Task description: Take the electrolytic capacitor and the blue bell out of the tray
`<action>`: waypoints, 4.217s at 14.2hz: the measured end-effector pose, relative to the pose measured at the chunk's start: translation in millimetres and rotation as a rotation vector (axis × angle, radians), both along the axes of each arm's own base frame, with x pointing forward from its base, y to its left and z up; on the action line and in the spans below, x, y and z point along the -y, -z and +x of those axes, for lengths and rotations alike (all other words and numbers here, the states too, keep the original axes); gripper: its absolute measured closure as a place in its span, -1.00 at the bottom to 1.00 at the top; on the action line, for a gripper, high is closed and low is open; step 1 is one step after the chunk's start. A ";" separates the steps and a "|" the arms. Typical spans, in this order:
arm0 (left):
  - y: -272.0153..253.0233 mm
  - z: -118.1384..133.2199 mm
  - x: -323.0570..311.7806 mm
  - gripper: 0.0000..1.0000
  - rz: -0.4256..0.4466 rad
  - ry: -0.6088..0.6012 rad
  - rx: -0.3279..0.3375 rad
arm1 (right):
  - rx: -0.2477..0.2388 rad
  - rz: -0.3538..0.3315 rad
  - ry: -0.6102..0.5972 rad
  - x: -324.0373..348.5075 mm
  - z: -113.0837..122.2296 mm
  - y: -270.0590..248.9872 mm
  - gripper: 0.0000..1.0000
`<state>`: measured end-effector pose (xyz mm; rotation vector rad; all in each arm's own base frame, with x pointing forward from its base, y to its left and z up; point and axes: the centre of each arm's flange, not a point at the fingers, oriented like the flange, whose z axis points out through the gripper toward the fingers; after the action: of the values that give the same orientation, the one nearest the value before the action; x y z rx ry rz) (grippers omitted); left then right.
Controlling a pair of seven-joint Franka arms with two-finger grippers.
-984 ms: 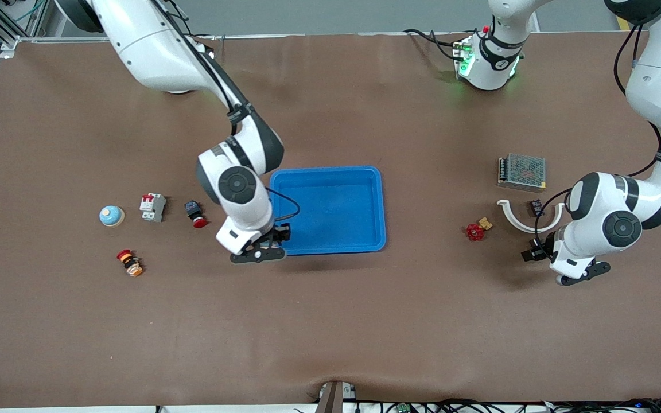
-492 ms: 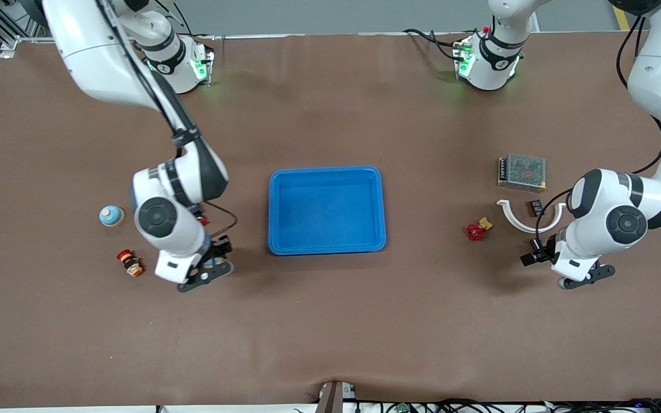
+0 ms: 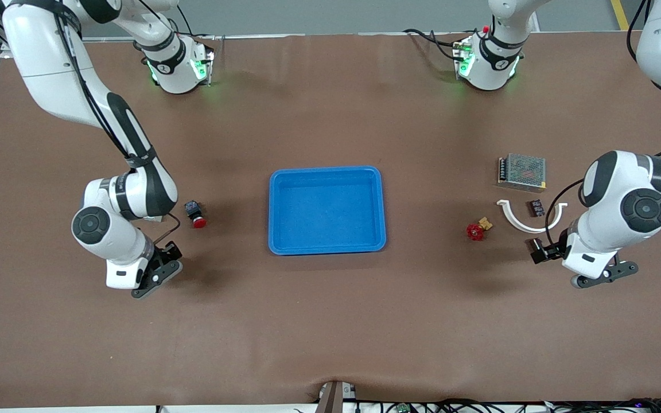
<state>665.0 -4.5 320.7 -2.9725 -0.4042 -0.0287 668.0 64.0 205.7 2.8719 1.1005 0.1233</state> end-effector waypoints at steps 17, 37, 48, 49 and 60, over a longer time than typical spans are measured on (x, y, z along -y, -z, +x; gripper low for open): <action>-188.1 -16.3 57.2 -1.00 0.000 0.047 0.033 | -0.160 0.061 0.147 -29.0 12.4 -47.1 -1.00; -326.3 -97.8 39.4 -1.00 -0.166 0.041 0.020 | -0.212 0.005 0.576 40.1 -142.3 -424.3 -1.00; -332.1 -127.4 37.1 -1.00 -0.150 0.130 -0.009 | -0.069 0.053 0.636 70.3 -150.5 -471.3 -1.00; -332.7 -128.1 37.1 -1.00 -0.150 0.130 -0.009 | -0.065 0.055 0.656 71.1 -150.3 -472.4 -1.00; -329.6 -132.4 43.2 -1.00 -0.148 0.141 -0.022 | -0.037 0.069 0.736 78.5 -147.9 -480.6 -1.00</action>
<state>532.6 -47.7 650.3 -3.1385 -0.2018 0.0192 520.1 -14.5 686.3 3.1290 -0.0088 0.0658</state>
